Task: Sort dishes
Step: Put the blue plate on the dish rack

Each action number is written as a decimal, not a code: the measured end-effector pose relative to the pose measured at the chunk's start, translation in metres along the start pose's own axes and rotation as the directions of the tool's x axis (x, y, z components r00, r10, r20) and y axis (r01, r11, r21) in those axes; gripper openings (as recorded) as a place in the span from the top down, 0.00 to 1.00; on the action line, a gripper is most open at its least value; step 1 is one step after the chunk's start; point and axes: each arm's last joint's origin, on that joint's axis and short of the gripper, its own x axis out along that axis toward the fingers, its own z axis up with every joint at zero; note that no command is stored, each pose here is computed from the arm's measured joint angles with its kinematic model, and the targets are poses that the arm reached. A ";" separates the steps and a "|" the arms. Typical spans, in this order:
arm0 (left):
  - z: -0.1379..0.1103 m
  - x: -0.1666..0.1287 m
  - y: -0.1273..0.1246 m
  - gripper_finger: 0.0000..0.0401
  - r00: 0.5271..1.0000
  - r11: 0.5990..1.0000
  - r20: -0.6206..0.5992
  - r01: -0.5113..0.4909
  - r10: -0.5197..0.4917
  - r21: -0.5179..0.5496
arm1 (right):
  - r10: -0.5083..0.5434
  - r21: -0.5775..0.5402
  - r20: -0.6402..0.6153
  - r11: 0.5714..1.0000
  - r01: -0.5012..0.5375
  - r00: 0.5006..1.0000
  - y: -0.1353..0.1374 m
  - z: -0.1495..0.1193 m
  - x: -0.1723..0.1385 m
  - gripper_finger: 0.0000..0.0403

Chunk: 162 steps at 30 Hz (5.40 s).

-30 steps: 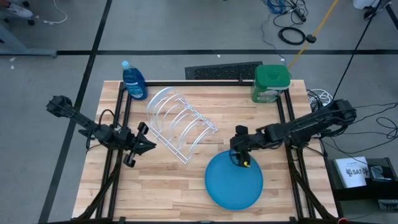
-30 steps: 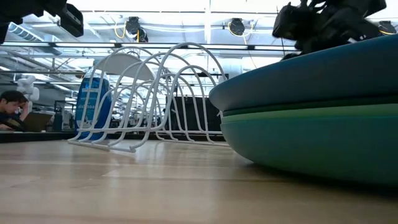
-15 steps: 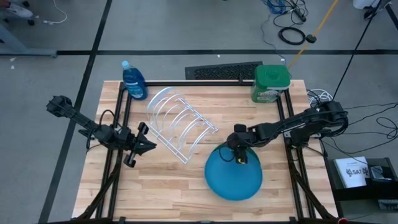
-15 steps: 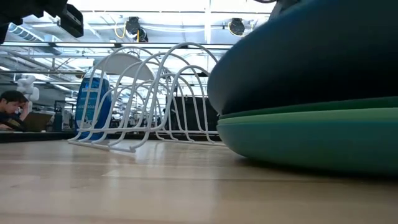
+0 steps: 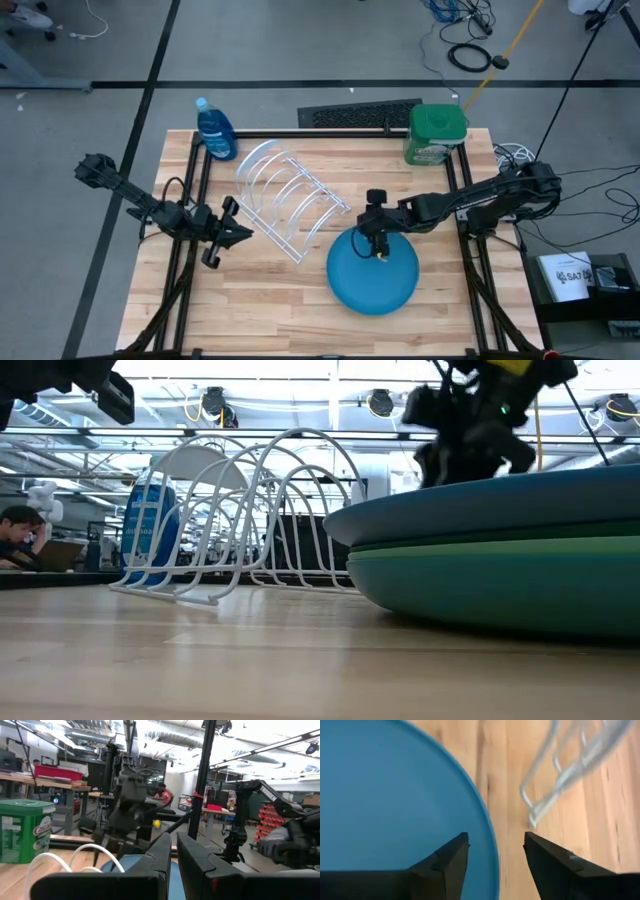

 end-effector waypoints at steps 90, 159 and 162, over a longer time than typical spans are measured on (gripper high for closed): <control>-0.003 0.000 0.003 0.92 0.994 0.995 -0.024 -0.103 0.103 0.006 | -0.185 -0.451 0.074 0.870 0.198 0.980 -0.019 0.081 -0.045 1.00; -0.009 -0.001 0.006 0.92 0.975 0.977 -0.075 -0.211 0.210 -0.011 | 0.392 0.064 -0.240 0.919 -0.388 0.888 0.045 0.068 0.047 0.42; -0.009 -0.001 0.006 0.92 0.975 0.978 -0.076 -0.211 0.209 -0.011 | 0.452 0.083 -0.237 0.892 -0.445 0.860 0.045 0.068 0.047 0.43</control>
